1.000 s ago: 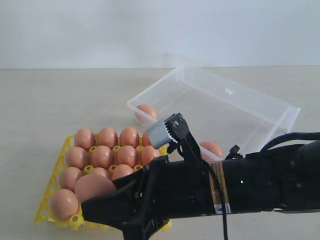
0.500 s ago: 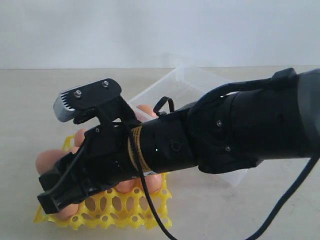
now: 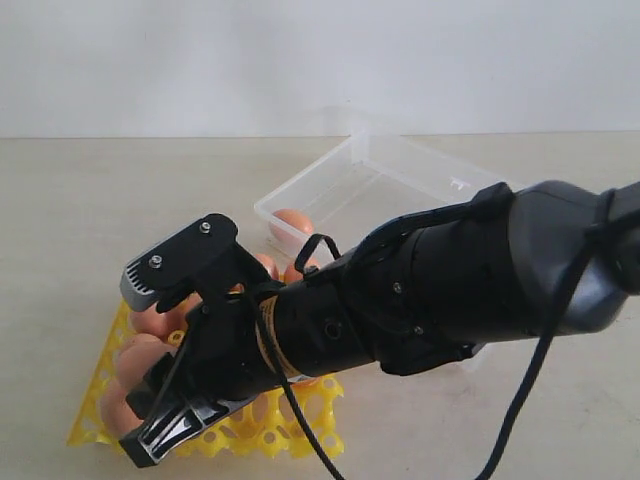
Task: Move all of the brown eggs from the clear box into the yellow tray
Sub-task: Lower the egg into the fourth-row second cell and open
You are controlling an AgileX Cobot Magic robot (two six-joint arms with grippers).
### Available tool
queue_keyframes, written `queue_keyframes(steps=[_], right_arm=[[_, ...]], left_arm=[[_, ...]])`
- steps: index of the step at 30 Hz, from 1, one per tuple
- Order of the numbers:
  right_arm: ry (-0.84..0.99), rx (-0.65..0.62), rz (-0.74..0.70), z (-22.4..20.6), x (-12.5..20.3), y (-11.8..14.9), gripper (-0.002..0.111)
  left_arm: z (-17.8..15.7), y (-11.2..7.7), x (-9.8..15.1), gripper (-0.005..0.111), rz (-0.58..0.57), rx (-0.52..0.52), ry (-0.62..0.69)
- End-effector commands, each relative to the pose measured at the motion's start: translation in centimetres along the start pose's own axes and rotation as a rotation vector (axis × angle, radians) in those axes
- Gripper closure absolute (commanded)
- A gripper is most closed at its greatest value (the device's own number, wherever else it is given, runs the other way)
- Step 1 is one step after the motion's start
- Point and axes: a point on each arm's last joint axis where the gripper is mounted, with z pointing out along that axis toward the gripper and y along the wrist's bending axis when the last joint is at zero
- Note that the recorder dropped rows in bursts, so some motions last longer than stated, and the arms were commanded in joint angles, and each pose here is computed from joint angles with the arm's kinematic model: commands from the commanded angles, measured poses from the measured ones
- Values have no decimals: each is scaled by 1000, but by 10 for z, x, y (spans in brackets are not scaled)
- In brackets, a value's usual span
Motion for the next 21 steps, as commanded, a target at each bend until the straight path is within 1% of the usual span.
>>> queue_keyframes(steps=[1,3,6,14,21], right_arm=[[-9,4,-21,-1,-3,0,77],[-7,12,-32,-1,-3,0,74],[-1,37,-44,-1,-3,-3,74],[-2,17,-61,-1,-3,-1,74],[54,18,-50,14,12,-6,74]], left_arm=[[0,0,1,103,4,3,-3],[0,0,1,103,4,3,-3],[0,0,1,103,4,3,-3],[0,0,1,103,4,3,-3],[0,0,1,103,4,3,-3]])
